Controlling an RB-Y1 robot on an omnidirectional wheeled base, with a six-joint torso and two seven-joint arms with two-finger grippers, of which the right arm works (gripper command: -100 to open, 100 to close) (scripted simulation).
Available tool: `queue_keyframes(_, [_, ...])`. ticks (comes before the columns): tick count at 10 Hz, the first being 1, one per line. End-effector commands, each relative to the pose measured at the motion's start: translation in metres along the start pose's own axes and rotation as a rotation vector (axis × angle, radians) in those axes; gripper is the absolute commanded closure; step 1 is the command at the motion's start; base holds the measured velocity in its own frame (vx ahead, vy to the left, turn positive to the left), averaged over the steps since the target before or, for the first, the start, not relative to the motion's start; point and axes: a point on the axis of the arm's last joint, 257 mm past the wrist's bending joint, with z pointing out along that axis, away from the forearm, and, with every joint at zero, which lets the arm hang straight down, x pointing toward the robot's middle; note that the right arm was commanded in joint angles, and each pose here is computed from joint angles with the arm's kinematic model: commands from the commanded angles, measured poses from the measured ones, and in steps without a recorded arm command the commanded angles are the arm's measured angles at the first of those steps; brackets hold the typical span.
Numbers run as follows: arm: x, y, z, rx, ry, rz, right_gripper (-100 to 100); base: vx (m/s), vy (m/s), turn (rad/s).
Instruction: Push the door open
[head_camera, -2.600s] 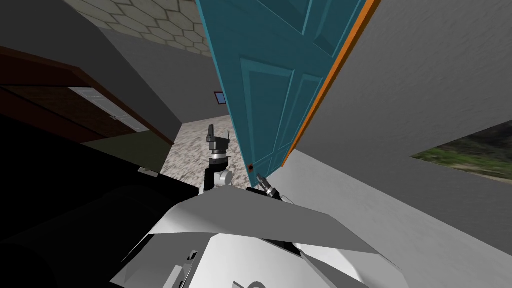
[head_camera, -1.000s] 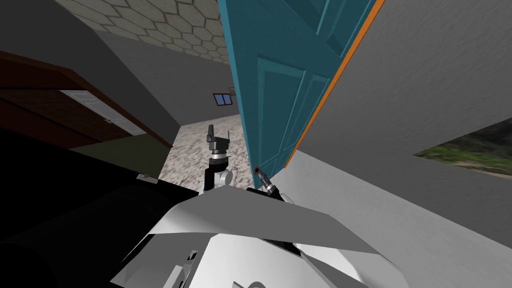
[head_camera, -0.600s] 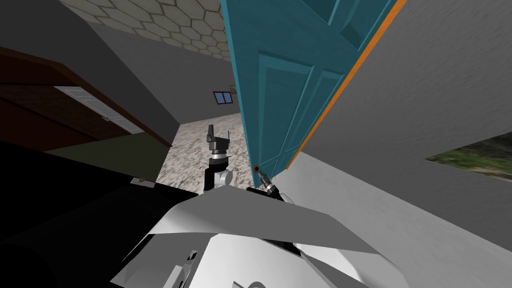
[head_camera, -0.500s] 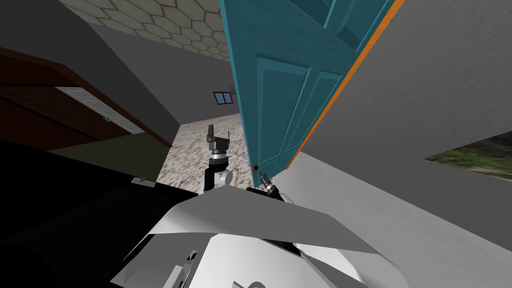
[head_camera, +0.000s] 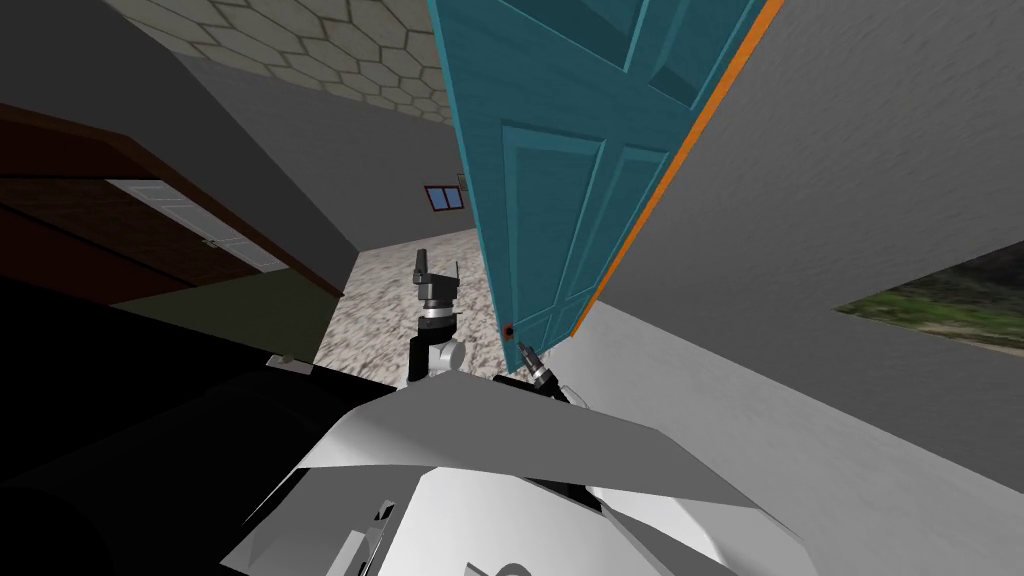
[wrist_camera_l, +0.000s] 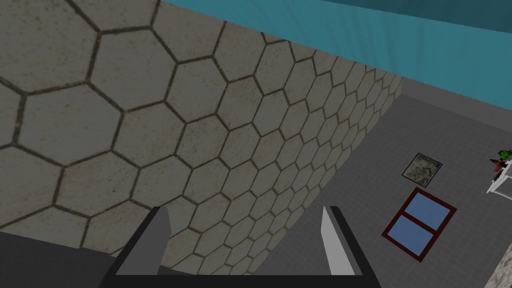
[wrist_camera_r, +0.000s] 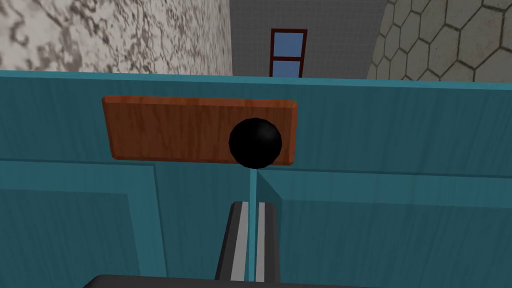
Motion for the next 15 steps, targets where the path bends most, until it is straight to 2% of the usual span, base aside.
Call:
queue_keyframes(1, [-0.0094, 0.0002, -0.0001, 0.003, -0.029, 0.001, -100, -0.244, 0.001, -0.144])
queue_keyframes(2, [-0.0177, 0.0002, 0.0004, 0.005, -0.053, 0.002, -100, -0.268, -0.017, -0.126])
queue_keyframes(3, [-0.0123, 0.0011, 0.0008, 0.001, -0.039, 0.002, -100, -0.119, -0.01, -0.023])
queue_keyframes(4, [-0.0143, 0.0005, 0.002, 0.003, -0.047, 0.001, -100, 0.069, 0.06, 0.05])
queue_keyframes(11, [-0.0177, 0.0002, 0.0054, 0.003, -0.063, 0.001, -100, 0.156, 0.122, 0.024])
queue_keyframes(12, [-0.0177, 0.0002, 0.0054, 0.003, -0.063, 0.001, 100, -0.011, -0.004, 0.005])
queue_keyframes(15, [-0.0177, 0.0002, 0.0054, 0.003, -0.063, 0.001, 100, -0.015, -0.012, 0.003])
